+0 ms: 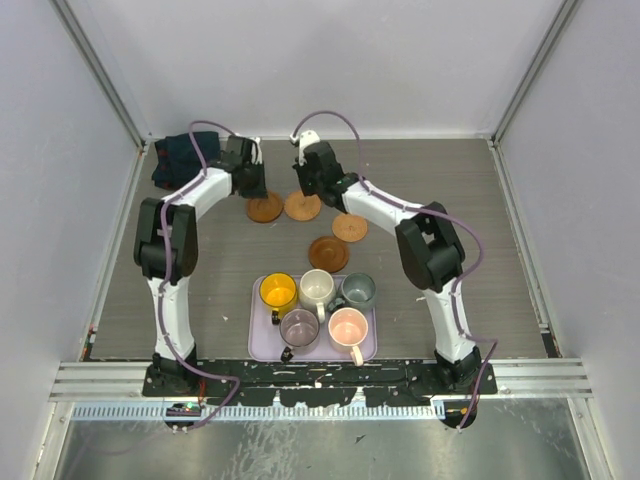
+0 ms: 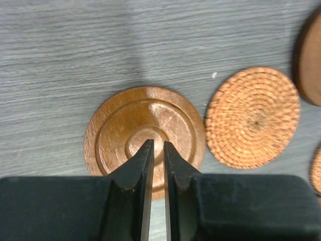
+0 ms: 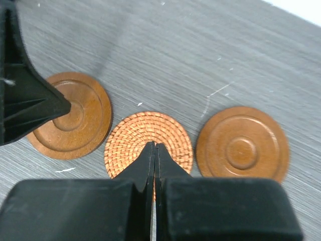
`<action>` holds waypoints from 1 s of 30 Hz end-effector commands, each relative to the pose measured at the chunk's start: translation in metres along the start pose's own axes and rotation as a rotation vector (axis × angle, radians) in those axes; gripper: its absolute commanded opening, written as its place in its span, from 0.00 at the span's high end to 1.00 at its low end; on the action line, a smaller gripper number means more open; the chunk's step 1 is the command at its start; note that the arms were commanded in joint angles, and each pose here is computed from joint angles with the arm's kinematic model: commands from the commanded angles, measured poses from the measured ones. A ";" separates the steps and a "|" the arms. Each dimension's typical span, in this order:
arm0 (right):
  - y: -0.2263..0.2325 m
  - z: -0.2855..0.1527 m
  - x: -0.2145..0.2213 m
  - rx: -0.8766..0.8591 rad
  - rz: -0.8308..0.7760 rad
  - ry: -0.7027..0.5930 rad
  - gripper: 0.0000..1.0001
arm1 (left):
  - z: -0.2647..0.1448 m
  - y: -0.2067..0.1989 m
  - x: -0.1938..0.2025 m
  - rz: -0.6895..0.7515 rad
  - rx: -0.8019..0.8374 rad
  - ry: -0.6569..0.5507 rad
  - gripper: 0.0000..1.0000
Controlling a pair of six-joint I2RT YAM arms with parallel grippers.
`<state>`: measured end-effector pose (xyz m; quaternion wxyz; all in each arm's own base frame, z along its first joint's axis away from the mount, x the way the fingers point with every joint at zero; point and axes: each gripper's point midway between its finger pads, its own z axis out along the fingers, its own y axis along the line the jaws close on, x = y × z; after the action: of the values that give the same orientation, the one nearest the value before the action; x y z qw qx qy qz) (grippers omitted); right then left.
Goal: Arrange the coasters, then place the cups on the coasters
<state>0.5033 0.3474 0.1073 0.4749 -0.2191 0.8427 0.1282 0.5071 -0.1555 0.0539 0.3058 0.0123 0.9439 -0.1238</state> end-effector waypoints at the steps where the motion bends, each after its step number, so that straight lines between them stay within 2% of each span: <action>1: -0.030 -0.042 -0.056 0.106 0.010 -0.143 0.99 | -0.059 -0.028 -0.051 0.002 0.108 -0.198 0.85; 4: -0.044 -0.047 -0.024 0.133 0.042 -0.087 0.99 | -0.073 -0.034 -0.047 0.002 0.155 -0.231 0.84; 12: -0.063 -0.079 0.045 0.225 0.078 -0.004 0.99 | -0.083 -0.049 -0.001 -0.012 0.270 -0.208 0.84; 23: -0.070 -0.076 0.089 0.247 0.153 0.067 0.99 | -0.087 -0.068 0.037 0.048 0.302 -0.171 0.84; 30: -0.098 -0.077 0.123 0.260 0.324 0.135 0.99 | -0.084 -0.067 0.051 0.050 0.296 -0.147 0.84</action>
<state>0.4324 0.2173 0.0311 0.4106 -0.0873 0.9063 0.0491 0.4069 -0.1993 0.0837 0.3401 0.0627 0.9067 -0.2413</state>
